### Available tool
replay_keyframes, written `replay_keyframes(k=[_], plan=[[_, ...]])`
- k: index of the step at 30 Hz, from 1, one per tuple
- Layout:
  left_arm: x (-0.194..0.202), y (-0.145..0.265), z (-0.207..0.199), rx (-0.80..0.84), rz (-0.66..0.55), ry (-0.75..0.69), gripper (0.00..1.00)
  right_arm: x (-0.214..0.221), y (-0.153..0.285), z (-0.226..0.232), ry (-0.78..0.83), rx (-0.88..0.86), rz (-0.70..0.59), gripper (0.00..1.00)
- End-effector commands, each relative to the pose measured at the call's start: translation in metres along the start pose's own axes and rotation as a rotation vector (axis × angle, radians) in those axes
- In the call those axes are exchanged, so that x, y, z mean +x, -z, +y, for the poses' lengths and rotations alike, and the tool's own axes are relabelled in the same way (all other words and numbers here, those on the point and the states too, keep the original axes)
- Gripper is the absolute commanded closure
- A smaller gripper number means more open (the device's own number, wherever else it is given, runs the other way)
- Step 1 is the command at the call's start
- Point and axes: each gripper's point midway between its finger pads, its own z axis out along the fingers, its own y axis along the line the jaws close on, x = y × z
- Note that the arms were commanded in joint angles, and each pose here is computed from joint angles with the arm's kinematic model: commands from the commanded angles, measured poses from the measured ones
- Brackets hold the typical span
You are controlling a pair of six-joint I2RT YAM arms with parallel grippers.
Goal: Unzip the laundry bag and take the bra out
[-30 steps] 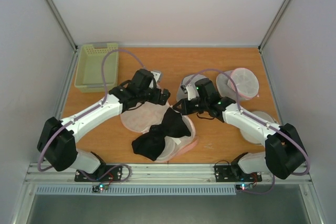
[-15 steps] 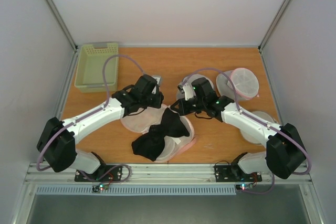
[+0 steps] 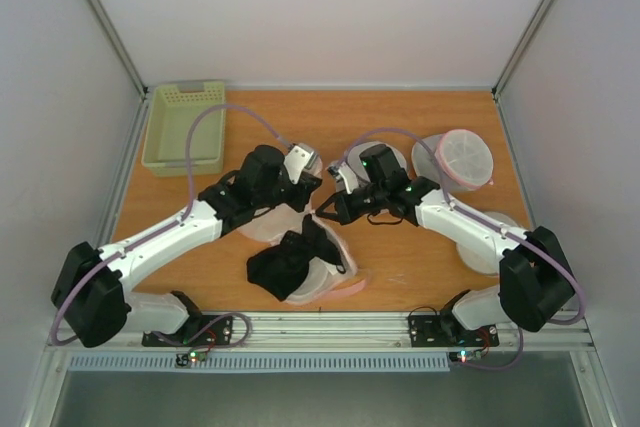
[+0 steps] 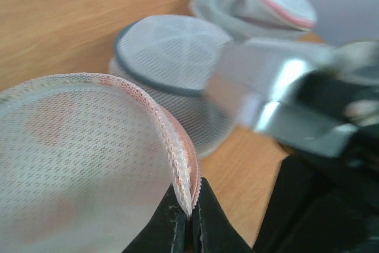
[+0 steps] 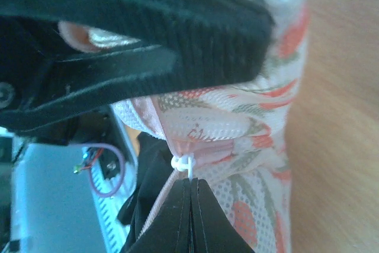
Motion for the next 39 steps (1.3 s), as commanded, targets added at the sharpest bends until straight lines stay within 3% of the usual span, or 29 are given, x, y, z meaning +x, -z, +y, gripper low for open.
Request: replay_keyframes(k=[1,7,13,24,30,34,35,38,39], plan=[[-0.04,0.019,-0.052,0.26,-0.185,-0.212,0.99,0.011,-0.002,0.024,0.028,-0.161,0.021,0.99],[-0.043,0.029,-0.077,0.414,-0.215,-0.186,0.99,0.005,-0.006,-0.009,-0.034,-0.09,-0.036,0.99],[-0.04,0.023,-0.063,0.344,-0.19,-0.158,0.99,-0.007,0.0,-0.039,-0.072,0.013,-0.127,0.99],[-0.048,0.024,-0.039,0.253,-0.195,-0.108,0.99,0.02,0.002,-0.088,-0.157,0.117,-0.114,0.99],[-0.051,0.025,-0.041,0.268,-0.202,-0.097,0.99,0.027,-0.007,-0.09,-0.151,0.079,-0.096,0.99],[-0.049,0.013,-0.023,0.169,-0.18,-0.065,0.99,0.021,-0.003,-0.083,-0.108,0.066,-0.105,0.99],[-0.041,0.005,-0.011,0.114,-0.147,-0.043,0.99,0.019,-0.001,-0.08,-0.091,0.061,-0.108,0.94],[-0.024,-0.016,0.013,0.003,-0.086,0.02,0.99,0.009,0.008,-0.069,-0.049,0.057,-0.12,0.62],[-0.021,-0.021,0.019,-0.019,-0.081,0.035,0.99,0.006,0.012,-0.066,-0.038,0.062,-0.127,0.56]])
